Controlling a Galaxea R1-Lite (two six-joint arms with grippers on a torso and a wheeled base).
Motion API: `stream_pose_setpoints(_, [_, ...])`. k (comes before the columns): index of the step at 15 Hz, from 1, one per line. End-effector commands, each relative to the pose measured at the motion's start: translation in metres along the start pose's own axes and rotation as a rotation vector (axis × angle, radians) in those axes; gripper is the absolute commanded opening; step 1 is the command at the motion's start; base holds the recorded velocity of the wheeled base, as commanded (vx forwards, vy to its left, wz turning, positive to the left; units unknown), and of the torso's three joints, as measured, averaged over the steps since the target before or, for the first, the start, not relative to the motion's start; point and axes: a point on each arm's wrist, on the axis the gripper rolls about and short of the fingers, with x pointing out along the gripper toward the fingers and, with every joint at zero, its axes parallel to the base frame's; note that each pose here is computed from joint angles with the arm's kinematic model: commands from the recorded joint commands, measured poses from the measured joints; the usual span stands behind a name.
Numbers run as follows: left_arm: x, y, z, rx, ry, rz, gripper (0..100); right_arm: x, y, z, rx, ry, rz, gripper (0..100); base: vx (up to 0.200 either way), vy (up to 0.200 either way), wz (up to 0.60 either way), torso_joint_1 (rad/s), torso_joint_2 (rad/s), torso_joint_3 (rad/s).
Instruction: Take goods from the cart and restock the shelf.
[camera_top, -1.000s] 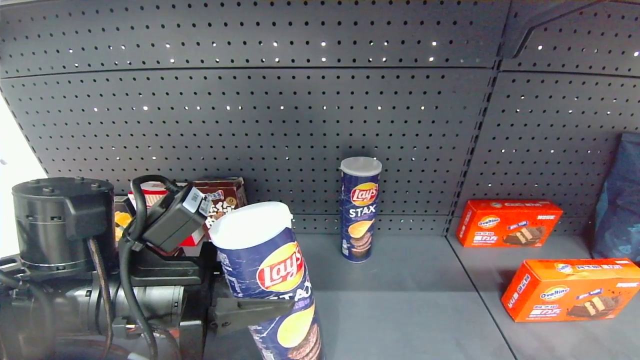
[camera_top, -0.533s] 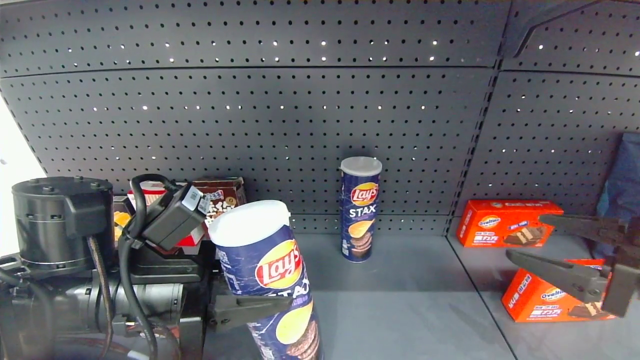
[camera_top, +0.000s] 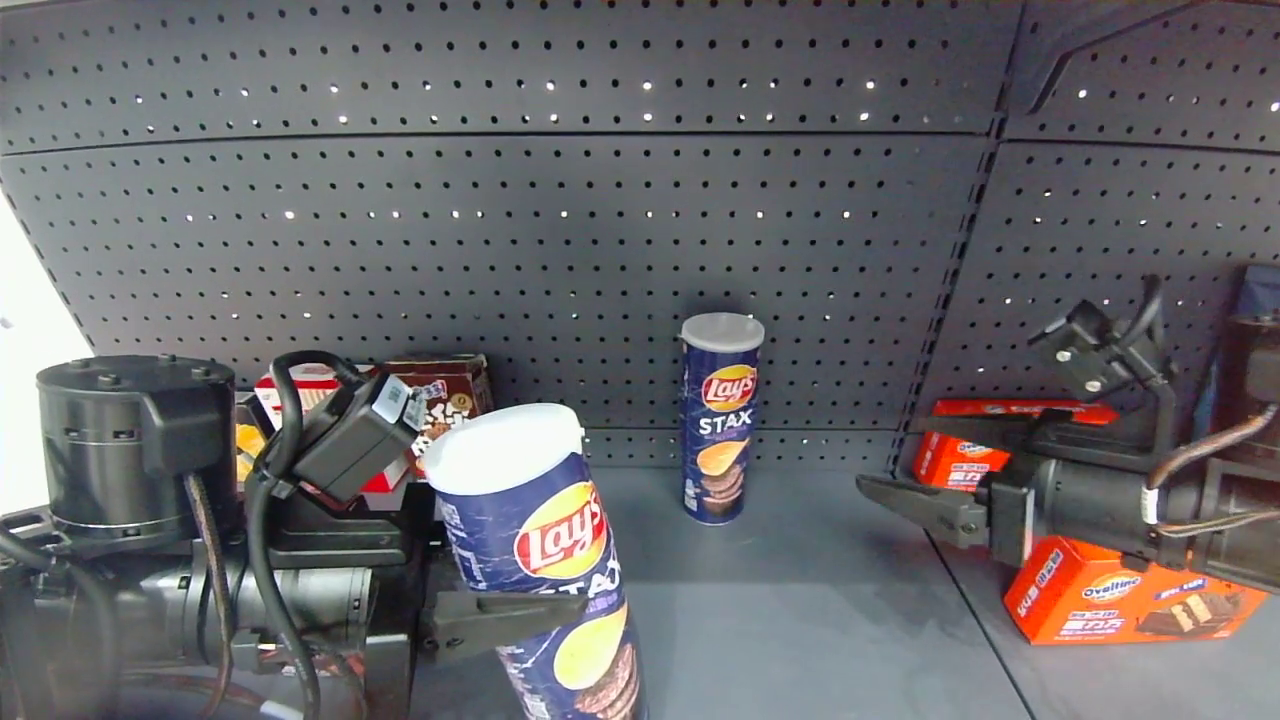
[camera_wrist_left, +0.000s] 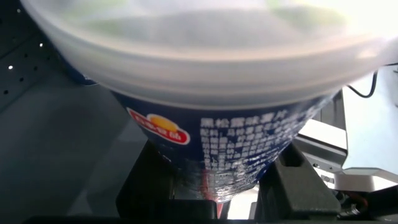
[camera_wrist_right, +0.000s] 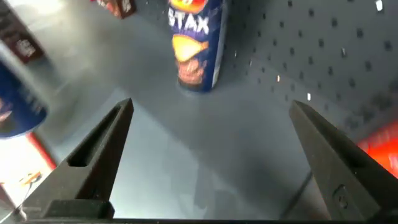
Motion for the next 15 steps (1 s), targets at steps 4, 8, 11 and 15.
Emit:
stream_pose_setpoints(4, [0.001, 0.001, 0.0, 0.0, 0.001, -0.003, 0, 0.051, -0.01, -0.011, -0.005, 0.049, 0.014, 100, 0.0, 0.0, 0.0, 0.0, 0.0, 0.0])
stream_pose_setpoints(8, [0.001, 0.001, 0.002, 0.004, -0.003, -0.002, 0, 0.089, -0.012, -0.023, -0.03, -0.051, 0.053, 100, 0.0, 0.0, 0.0, 0.0, 0.0, 0.0])
stream_pose_setpoints(11, [0.002, 0.002, 0.004, 0.009, -0.008, -0.002, 0, 0.1, -0.009, -0.031, -0.028, -0.034, 0.096, 100, 0.0, 0.0, 0.0, 0.0, 0.0, 0.0])
stream_pose_setpoints(15, [0.002, 0.002, 0.003, 0.006, -0.006, -0.001, 0, 0.112, -0.011, -0.033, -0.029, -0.039, 0.114, 100, 0.0, 0.0, 0.0, 0.0, 0.0, 0.0])
